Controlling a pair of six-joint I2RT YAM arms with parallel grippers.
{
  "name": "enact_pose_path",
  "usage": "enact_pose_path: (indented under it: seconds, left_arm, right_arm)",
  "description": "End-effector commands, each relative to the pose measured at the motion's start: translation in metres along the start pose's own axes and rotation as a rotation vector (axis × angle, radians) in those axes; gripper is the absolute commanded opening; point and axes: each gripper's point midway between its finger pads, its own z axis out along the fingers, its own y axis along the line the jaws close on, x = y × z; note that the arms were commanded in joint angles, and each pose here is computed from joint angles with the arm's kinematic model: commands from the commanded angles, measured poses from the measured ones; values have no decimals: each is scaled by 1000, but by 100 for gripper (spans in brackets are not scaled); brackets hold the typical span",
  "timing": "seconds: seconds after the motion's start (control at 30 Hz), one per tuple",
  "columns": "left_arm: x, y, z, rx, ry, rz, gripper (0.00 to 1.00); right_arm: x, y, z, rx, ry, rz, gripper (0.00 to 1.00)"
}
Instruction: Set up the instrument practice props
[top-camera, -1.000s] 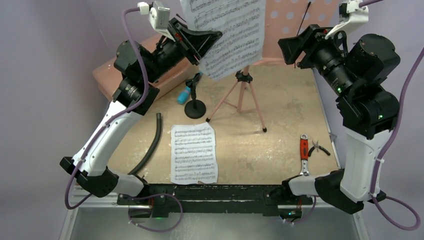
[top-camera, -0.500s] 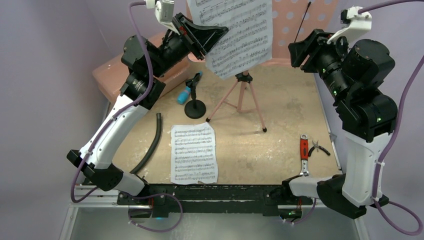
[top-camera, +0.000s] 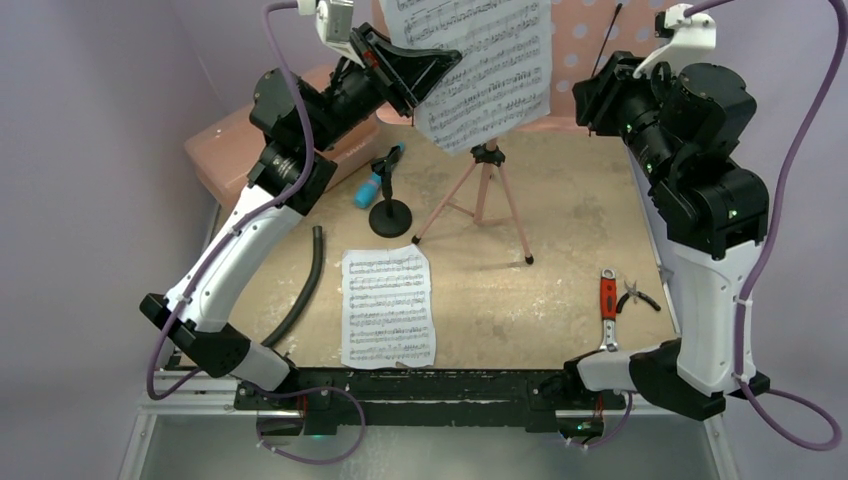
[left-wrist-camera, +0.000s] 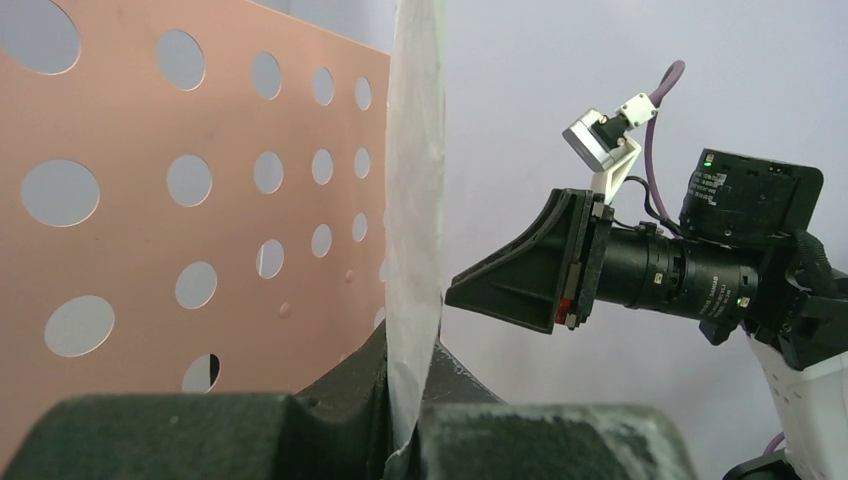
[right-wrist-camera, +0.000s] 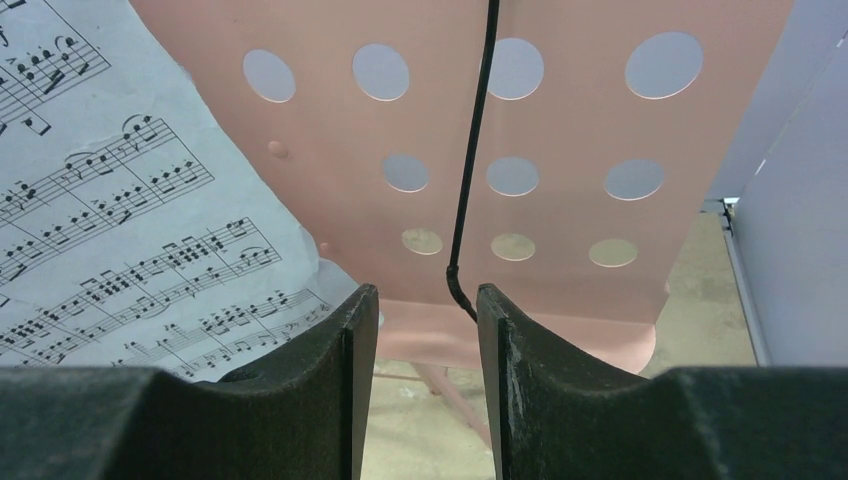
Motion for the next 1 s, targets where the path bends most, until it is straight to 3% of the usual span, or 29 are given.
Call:
enact_pose_path:
  seconds: [0.0, 0.37, 0.6, 0.97]
  left_arm:
    - [-22, -13, 5, 60, -68, 61, 0]
    - [-25, -12, 16, 90, -90, 120, 0]
    - [-25, -10, 24, 87, -105, 137, 0]
    - [-19, -8, 41, 76, -59, 199, 0]
  right_arm:
    - [-27, -2, -2, 21, -97, 3, 43]
    - [-29, -2, 7, 30, -116, 7, 39]
    - [-25, -2, 10, 30, -117, 8, 32]
    - [-22, -1, 17, 25, -113, 5, 25]
